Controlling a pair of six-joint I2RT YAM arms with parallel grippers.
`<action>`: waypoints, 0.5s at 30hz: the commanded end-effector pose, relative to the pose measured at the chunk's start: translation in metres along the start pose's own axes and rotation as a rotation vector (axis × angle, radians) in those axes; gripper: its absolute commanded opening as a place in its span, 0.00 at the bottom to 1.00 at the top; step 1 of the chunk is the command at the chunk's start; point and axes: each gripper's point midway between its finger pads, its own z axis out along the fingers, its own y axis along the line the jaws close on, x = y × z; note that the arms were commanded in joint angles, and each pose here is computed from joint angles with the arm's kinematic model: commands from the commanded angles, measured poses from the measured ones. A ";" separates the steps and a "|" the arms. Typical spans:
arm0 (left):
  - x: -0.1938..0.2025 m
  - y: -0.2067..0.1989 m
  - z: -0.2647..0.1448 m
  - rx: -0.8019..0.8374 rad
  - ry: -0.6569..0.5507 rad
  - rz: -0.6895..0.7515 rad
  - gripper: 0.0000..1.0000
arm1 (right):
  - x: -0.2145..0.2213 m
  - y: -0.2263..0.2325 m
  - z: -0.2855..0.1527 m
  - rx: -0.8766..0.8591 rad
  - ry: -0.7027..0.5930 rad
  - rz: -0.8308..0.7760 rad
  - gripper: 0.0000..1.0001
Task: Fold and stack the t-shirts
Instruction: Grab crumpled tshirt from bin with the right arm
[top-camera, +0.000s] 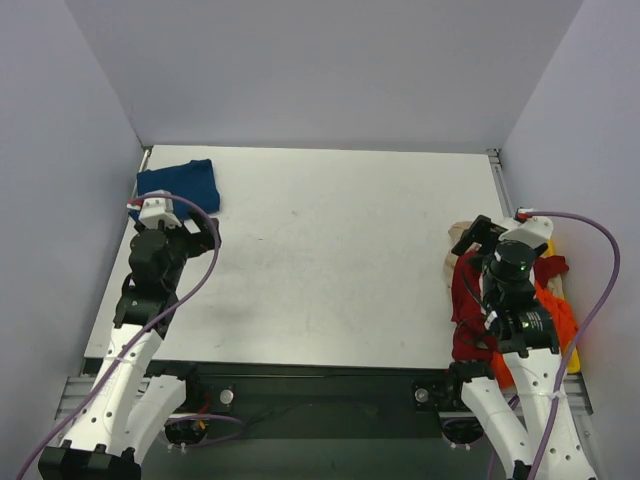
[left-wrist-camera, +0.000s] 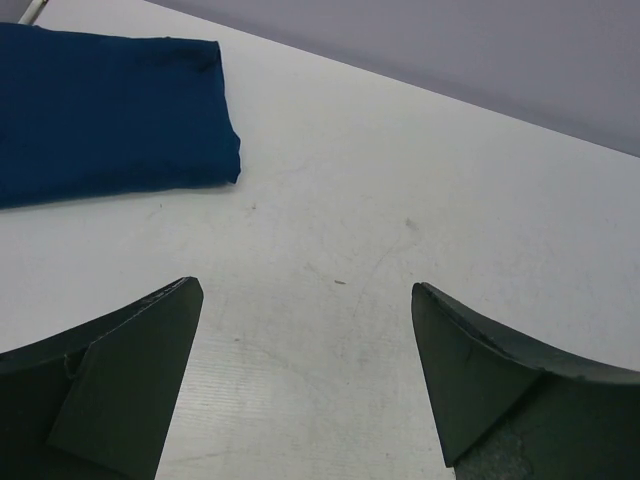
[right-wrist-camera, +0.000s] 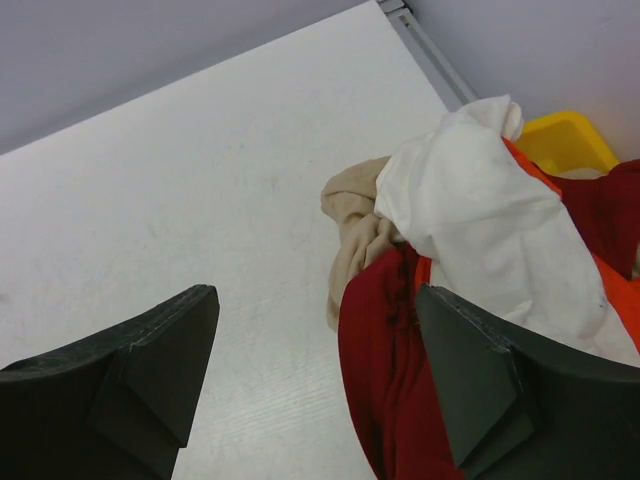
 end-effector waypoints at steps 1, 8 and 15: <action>-0.023 0.000 -0.004 -0.017 -0.068 0.001 0.97 | -0.014 -0.012 0.001 0.085 -0.071 0.066 0.84; -0.024 0.003 -0.010 -0.023 -0.092 -0.001 0.97 | -0.011 -0.025 0.009 0.190 -0.024 0.014 0.89; -0.014 -0.009 -0.003 0.047 -0.061 0.006 0.97 | -0.002 -0.074 0.012 0.455 0.087 -0.027 0.95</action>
